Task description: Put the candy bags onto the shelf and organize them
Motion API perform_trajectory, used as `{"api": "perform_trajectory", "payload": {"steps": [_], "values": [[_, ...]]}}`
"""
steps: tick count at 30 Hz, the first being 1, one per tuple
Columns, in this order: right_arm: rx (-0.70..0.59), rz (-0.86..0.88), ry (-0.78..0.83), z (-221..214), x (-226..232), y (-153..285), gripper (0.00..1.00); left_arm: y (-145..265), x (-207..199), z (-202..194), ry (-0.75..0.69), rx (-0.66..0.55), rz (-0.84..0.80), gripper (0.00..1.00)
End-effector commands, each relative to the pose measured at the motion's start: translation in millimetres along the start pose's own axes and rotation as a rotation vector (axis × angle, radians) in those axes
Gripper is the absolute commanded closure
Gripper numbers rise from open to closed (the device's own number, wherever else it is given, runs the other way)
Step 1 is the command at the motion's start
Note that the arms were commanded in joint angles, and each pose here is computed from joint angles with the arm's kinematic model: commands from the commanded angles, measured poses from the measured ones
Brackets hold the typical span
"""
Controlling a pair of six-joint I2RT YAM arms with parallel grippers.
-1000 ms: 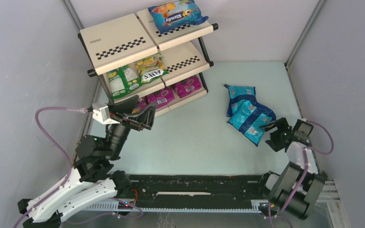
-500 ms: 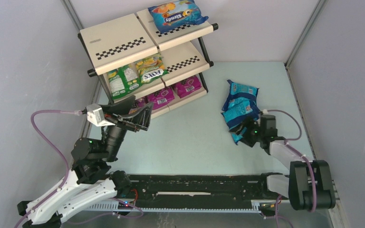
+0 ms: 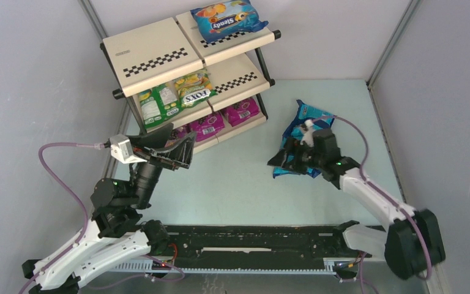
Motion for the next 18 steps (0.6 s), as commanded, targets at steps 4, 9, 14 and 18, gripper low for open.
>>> {"api": "perform_trajectory", "payload": {"steps": [4, 9, 14, 18], "values": [[-0.337, -0.298, -0.191, 71.8, -85.1, 86.3, 0.09, 0.3, 0.9, 2.9, 0.004, -0.022, 0.000, 0.00], [-0.434, -0.341, -0.266, 101.1, -129.1, 111.6, 0.08, 0.2, -0.1, 2.6, 0.005, -0.019, -0.005, 0.00], [-0.265, -0.204, -0.314, 107.2, -143.3, 76.1, 0.10, -0.7, -3.0, 1.0, 0.012, -0.014, -0.018, 0.00], [-0.158, -0.153, -0.289, 114.0, -144.9, 44.0, 0.11, -1.6, -2.9, -1.4, 0.007, -0.008, -0.017, 0.00]]}}
Point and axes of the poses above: each gripper's point midway between its finger pads, its own y axis back along the fingers, its own x axis along the line the jaws close on, z = x × y, the point moved 1 cm from there along y, back along the fingers, and after that the axes turned 4 degrees about -y, right-handed, at the moved point
